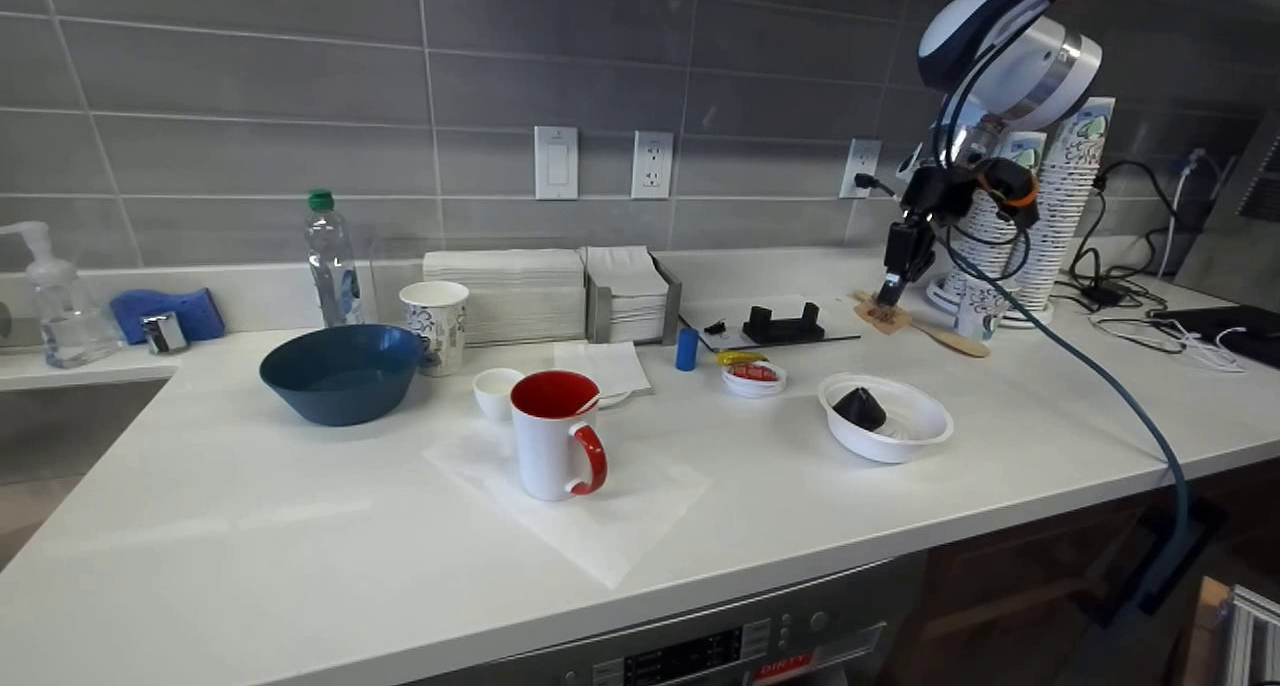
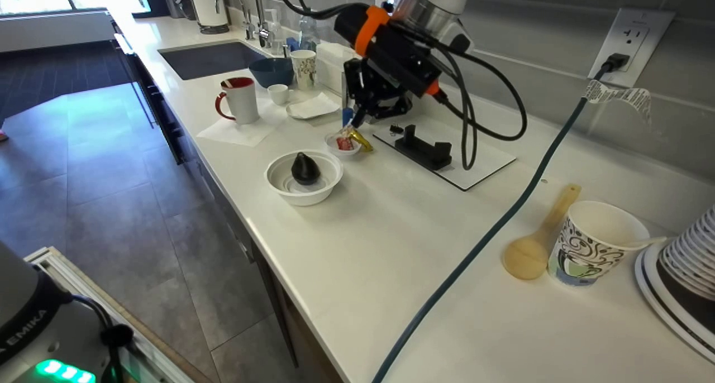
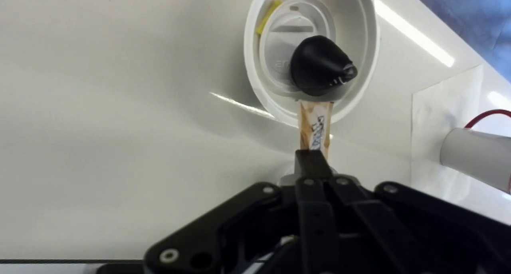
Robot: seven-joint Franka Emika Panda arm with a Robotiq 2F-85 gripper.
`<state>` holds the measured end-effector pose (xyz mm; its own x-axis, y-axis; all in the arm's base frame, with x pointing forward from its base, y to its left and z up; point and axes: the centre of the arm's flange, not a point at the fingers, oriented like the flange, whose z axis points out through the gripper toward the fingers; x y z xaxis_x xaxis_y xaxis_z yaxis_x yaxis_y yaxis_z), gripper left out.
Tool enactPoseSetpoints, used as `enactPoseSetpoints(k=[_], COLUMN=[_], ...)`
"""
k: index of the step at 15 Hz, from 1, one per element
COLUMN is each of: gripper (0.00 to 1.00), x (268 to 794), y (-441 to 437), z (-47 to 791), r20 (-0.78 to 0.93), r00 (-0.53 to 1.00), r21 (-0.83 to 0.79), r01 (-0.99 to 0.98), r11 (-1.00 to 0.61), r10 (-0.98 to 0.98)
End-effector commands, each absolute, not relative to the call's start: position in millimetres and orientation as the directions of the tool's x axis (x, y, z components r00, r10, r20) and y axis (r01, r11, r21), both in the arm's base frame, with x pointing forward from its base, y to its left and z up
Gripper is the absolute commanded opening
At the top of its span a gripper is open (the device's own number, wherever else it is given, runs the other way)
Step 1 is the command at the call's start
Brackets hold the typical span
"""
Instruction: Put a sachet on the counter
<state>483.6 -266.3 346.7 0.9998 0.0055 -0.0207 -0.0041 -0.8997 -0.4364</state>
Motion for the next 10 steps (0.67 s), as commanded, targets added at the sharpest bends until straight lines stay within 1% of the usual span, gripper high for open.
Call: enactPoseSetpoints(k=[1, 6, 10], gripper=[0.0, 0.0, 0.0], x=[494.5, 504.9, 510.7], y=[-289.0, -309.2, -312.3], z=[320.5, 278.1, 253.2], r20=[-0.051, -0.084, -0.131], r00=[0.999, 0.996, 0.991], r21=[-0.413, -0.344, -0.315], r01=[-0.033, -0.068, -0.057], r11=[-0.91, -0.937, -0.948], r10=[-0.013, -0.041, -0.017])
